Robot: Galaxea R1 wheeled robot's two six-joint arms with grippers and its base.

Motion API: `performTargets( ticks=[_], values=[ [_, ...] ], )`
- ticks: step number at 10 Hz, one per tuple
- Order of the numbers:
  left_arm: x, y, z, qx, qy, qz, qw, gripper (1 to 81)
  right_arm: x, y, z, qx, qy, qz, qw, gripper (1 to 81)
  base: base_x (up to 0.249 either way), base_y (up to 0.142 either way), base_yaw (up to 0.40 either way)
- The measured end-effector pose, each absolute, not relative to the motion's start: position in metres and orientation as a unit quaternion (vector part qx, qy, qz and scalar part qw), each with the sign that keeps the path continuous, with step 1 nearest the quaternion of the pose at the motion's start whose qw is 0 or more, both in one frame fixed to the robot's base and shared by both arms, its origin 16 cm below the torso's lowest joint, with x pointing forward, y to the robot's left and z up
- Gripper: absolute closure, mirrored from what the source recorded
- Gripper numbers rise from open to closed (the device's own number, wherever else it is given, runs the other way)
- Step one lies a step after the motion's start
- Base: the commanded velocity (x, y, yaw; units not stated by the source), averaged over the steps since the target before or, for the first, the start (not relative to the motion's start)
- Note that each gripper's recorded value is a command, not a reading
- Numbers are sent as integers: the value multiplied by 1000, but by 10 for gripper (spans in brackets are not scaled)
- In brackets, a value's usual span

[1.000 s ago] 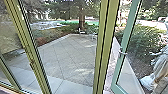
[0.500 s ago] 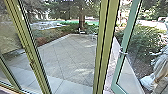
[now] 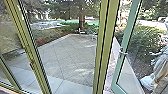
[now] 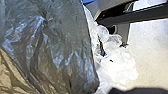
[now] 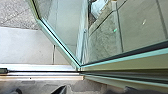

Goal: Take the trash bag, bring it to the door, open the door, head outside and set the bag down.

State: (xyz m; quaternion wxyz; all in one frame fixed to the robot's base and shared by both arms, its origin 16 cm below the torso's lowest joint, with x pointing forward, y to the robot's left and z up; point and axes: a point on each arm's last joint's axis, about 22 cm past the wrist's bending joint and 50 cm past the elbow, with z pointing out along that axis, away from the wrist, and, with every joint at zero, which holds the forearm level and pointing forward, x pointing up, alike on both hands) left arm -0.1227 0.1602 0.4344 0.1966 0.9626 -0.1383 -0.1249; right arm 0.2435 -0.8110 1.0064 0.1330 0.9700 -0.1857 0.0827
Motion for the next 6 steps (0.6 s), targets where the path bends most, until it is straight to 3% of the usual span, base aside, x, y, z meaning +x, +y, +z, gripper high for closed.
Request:
performTargets(
  ticks=[6],
  values=[
    [-121,162,434,963,-139,-121,196,811,148,-720,844,992,-113,-63,17,10,0,0,0]
  ],
)
